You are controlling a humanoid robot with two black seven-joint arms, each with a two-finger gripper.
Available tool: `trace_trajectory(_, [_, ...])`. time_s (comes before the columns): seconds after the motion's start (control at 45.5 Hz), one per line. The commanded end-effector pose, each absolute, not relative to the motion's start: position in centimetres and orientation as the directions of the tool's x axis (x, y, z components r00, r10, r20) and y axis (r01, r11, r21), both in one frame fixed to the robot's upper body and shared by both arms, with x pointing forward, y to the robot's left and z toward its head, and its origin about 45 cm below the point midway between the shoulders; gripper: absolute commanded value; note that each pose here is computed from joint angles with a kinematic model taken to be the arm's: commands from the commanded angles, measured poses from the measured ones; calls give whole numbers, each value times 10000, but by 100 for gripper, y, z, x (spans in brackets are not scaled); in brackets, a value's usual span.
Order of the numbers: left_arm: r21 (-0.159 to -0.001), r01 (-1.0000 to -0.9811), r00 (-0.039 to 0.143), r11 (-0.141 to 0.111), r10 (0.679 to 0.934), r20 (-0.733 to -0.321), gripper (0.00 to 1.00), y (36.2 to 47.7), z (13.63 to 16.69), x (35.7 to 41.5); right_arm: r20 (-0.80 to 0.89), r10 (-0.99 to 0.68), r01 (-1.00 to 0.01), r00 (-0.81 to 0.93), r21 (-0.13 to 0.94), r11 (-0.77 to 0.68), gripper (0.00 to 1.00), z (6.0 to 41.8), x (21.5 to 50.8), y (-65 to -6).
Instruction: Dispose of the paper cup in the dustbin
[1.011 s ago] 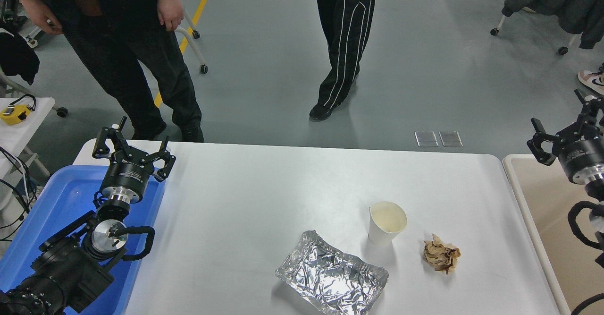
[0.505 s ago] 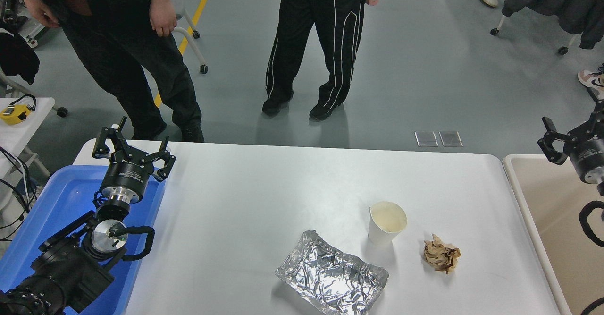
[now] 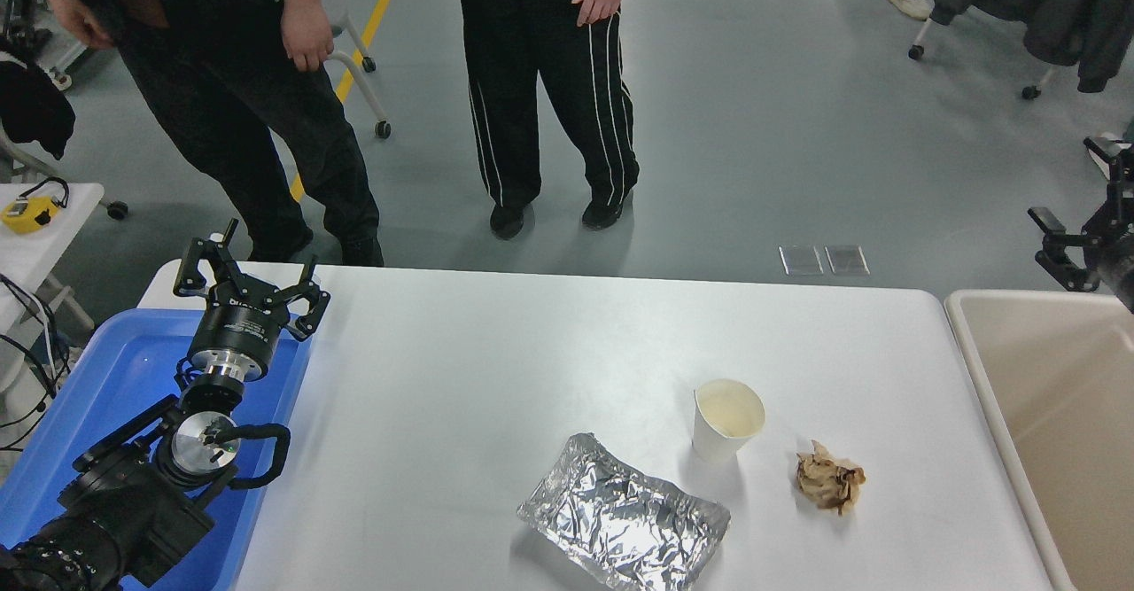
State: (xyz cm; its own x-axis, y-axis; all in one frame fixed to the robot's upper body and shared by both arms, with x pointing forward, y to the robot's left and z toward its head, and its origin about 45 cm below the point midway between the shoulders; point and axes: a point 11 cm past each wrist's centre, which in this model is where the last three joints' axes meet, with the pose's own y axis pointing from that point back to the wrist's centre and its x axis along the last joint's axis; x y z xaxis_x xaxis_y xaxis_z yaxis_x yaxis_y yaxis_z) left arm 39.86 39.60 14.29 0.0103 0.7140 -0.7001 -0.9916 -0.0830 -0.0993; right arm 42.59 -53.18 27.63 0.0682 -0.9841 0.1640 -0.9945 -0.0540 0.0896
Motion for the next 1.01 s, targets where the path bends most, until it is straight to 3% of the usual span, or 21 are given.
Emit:
trace_trajectory(0.0, [-993,-9916,105,-828,7136,-7004,100,3957,1428,3986,3940,-8916,-9628,2231,2320,-1384,99,3009,4335,-5265])
trace_trajectory(0.308, [-996,-9915,101,-834,7146,-6995,100,3964,1431,3986,5527,-6483,-8387,5236,4681,-2783,99,2948,4449,-4772])
trace_trajectory(0.462, [-996,-9915,101,-834,7146,-6995,100,3964,1431,3986,6425,-4443,-7796,6243,5488,-3017,99,3138,4564,-4530])
trace_trajectory(0.549, [-996,-9915,101,-834,7146,-6995,100,3964,1431,3986,6584,-2161,-6862,7210,6353,-3543,99,3217,4590,-4115])
trace_trajectory(0.769, [-993,-9916,105,-828,7137,-7004,100,3957,1428,3986,6343,192,-5546,7729,6898,-4654,99,3391,4536,-3348])
trace_trajectory(0.989, [-996,-9915,101,-834,7146,-6995,100,3964,1431,3986,5719,2357,-4427,7858,7861,-4315,99,3221,4515,-2905])
